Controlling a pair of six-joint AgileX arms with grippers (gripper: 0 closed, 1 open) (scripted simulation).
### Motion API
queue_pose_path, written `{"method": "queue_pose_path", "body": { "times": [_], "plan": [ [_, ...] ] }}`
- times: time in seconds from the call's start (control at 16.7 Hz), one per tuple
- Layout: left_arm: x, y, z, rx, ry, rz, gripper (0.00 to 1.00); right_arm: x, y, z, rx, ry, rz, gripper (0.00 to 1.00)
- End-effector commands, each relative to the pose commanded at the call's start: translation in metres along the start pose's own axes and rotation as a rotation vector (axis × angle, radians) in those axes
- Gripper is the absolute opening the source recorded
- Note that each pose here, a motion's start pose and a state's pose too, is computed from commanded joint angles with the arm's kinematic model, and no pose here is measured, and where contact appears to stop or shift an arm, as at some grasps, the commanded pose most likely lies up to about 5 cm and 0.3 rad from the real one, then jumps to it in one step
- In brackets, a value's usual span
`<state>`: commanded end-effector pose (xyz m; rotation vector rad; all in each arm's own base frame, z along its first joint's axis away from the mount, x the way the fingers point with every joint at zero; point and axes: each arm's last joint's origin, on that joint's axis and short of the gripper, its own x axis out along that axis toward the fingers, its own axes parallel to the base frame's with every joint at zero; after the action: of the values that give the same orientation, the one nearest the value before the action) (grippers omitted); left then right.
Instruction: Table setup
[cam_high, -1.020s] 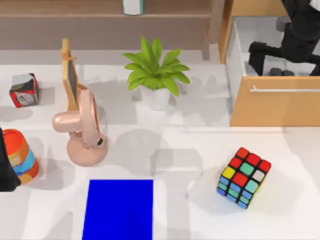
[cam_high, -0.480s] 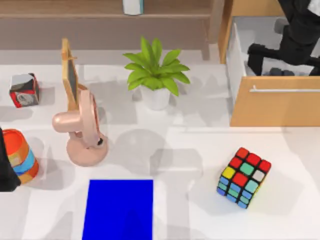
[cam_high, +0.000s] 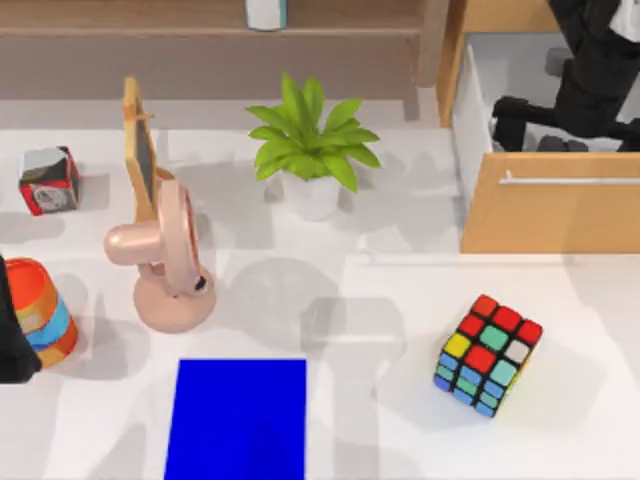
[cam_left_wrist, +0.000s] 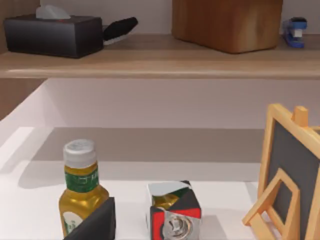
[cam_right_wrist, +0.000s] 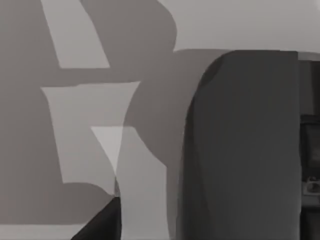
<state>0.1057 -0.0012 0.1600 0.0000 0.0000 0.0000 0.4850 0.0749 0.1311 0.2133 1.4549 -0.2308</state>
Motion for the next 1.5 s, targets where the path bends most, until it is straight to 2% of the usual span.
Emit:
{"method": "queue_pose_path", "body": {
  "times": [0.66,1.26,1.5],
  "plan": [
    [0.0,0.0,0.0,0.0,0.0,0.0,1.0,0.0,0.0,0.0,0.0,0.0,0.0,0.02],
    [0.0,0.0,0.0,0.0,0.0,0.0,1.0,-0.002,0.0,0.0,0.002,-0.003,0.001,0.0],
    [0.0,0.0,0.0,0.0,0.0,0.0,1.0,-0.028,-0.01,-0.002,0.037,-0.027,0.026,0.0]
  ]
}}
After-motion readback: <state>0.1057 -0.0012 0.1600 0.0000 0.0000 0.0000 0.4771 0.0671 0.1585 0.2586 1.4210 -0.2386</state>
